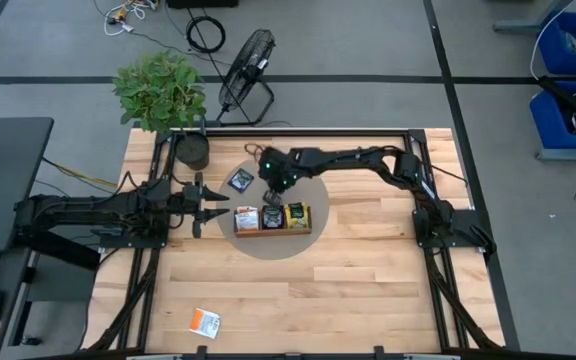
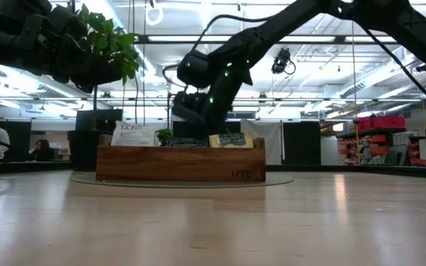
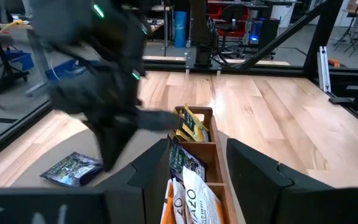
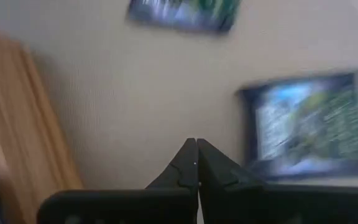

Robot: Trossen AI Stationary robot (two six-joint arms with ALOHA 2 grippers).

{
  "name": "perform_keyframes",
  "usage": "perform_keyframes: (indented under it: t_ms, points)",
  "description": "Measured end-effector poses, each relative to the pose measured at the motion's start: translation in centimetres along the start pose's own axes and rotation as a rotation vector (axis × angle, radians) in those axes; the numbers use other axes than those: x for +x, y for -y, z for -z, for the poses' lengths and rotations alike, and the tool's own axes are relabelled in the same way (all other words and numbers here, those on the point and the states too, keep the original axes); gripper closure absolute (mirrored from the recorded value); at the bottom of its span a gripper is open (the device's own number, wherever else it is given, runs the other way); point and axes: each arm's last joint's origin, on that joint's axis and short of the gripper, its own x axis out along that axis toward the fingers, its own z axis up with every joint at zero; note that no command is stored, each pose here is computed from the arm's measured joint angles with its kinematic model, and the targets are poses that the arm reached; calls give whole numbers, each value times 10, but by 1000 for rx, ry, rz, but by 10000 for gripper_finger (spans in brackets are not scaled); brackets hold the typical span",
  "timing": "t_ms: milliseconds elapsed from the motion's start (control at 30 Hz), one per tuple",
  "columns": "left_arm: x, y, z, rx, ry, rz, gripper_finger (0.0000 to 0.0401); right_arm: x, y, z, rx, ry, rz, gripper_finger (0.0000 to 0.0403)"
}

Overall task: Pick & Place Tea
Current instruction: Put the right purple tea bag into the middle compartment of the wooden organizer

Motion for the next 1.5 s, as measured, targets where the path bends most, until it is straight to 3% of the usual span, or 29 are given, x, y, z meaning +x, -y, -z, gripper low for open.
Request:
perform_keyframes:
  t_ms: [233,500,633,733,833,1033,1233,1500]
  points:
    - [0,0,-1,18,8,-1,236,11,8,16,95,-61,21,403]
    - [0,0,-1,2,13,-2,236,15,4,16,130,-11,48,403]
    - [0,0,-1,-10,7,-4,236,11,5,21,102,-91,60,403]
    - [0,0,0,-11,1,-4,236,1,3,22,64,-140,5,403]
    - [0,0,0,-5,1,-4,236,-18,-8,14,31,-81,-35,403]
    - [0,0,0,-4,6,-4,236,-46,-9,5,-108,2,86,396]
    - [0,0,-1,-5,7,-4,236,-51,3,7,-256,-53,55,309]
    - [0,0,-1,-6,8,-4,236,-39,22,8,-204,-65,59,133]
